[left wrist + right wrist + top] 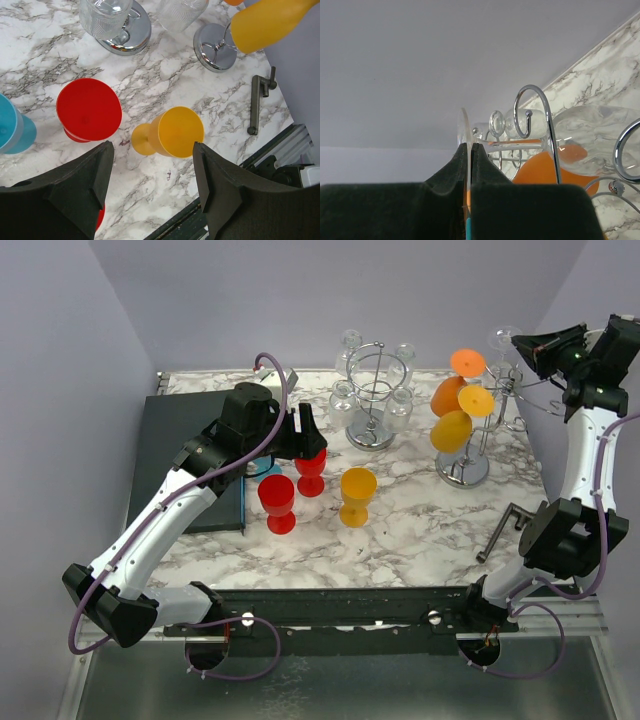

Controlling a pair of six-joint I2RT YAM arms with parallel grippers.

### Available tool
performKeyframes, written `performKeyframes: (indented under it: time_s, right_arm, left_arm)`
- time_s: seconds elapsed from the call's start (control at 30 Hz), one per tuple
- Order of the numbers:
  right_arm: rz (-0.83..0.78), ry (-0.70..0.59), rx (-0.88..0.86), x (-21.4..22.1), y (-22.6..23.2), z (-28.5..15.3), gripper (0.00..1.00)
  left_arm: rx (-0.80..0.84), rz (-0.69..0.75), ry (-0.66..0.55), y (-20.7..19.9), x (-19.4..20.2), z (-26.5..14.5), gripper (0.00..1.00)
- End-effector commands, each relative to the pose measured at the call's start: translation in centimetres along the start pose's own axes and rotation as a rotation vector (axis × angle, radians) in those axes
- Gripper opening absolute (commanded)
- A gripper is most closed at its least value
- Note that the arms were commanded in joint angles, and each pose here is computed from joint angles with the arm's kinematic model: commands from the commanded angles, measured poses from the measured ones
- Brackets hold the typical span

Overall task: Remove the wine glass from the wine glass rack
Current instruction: Pick up the wine glass from the wine rack.

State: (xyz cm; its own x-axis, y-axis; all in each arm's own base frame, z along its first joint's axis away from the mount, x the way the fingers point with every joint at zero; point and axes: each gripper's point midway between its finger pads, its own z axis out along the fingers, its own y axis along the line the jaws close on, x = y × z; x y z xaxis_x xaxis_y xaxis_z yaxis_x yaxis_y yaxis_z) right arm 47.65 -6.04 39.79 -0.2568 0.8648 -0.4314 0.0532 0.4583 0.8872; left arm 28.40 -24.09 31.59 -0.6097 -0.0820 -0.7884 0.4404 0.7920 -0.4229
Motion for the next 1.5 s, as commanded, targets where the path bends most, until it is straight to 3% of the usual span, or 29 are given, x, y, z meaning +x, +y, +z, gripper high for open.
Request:
performKeyframes:
  time_s: [0.0, 0.97, 1.47]
  right_arm:
    - [-0.036, 0.023, -0.085, 0.4, 3.0, -1.4, 0.01]
    - [0.023, 0.072, -0.213, -1.8, 4.7, 3.3, 0.00]
    - [-0.041, 0.031, -0.472, -2.7, 10.9, 4.5, 0.00]
  left_arm:
    - [0.029, 0.000, -0.021, -0.5, -0.4, -0.3, 0.71]
    - [0.027, -0.015, -0.024, -0.7, -1.1, 0.1, 0.71]
    - [0.003, -0.083, -0.104, -0.4, -3.5, 0.6, 0.71]
